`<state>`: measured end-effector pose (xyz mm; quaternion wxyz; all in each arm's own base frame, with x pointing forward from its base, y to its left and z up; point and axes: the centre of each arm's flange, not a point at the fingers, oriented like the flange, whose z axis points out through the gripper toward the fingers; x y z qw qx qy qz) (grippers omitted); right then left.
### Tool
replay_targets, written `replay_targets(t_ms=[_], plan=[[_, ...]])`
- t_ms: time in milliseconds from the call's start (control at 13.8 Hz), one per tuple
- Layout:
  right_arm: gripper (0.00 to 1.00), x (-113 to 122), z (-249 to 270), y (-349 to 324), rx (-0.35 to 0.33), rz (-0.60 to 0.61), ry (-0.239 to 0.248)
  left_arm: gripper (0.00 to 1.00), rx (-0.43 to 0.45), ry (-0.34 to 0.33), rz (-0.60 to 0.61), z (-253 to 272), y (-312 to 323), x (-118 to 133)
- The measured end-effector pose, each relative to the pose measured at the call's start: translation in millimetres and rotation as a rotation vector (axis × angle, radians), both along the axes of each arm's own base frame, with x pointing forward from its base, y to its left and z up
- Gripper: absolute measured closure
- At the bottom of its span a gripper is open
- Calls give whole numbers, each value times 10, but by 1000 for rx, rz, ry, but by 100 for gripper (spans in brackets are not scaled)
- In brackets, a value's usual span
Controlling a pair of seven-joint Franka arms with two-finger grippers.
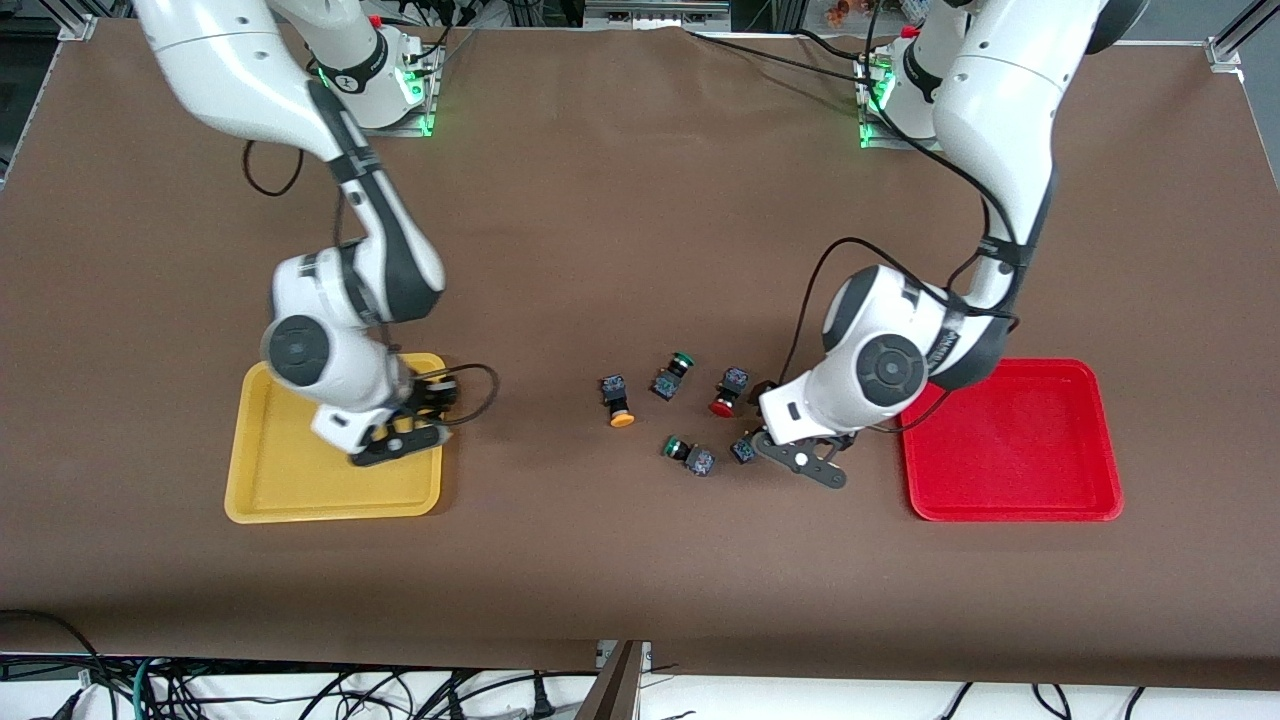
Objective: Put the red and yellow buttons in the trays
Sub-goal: 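Carry the yellow button over the yellow tray while the left gripper reaches a red button, then release the yellow button into the yellow tray while the left gripper grasps the red button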
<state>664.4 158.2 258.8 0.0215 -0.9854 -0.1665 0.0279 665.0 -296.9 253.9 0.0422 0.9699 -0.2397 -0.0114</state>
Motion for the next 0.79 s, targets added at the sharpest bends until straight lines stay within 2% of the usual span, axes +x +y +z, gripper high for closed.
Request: replay_targets(t_ms=[144, 433, 505, 794], plan=[[67, 78, -97, -541, -18, 50, 8, 0, 19, -37, -39, -96, -119, -21], [67, 137, -515, -1196, -23, 34, 13, 0, 7, -82, -56, -226, -163, 12], [62, 131, -576, -1200, -23, 33, 16, 0, 9, -93, -65, -253, -161, 22], [22, 195, -456, -1091, 4, 32, 1, 0, 26, -137, -100, -412, -161, 52]])
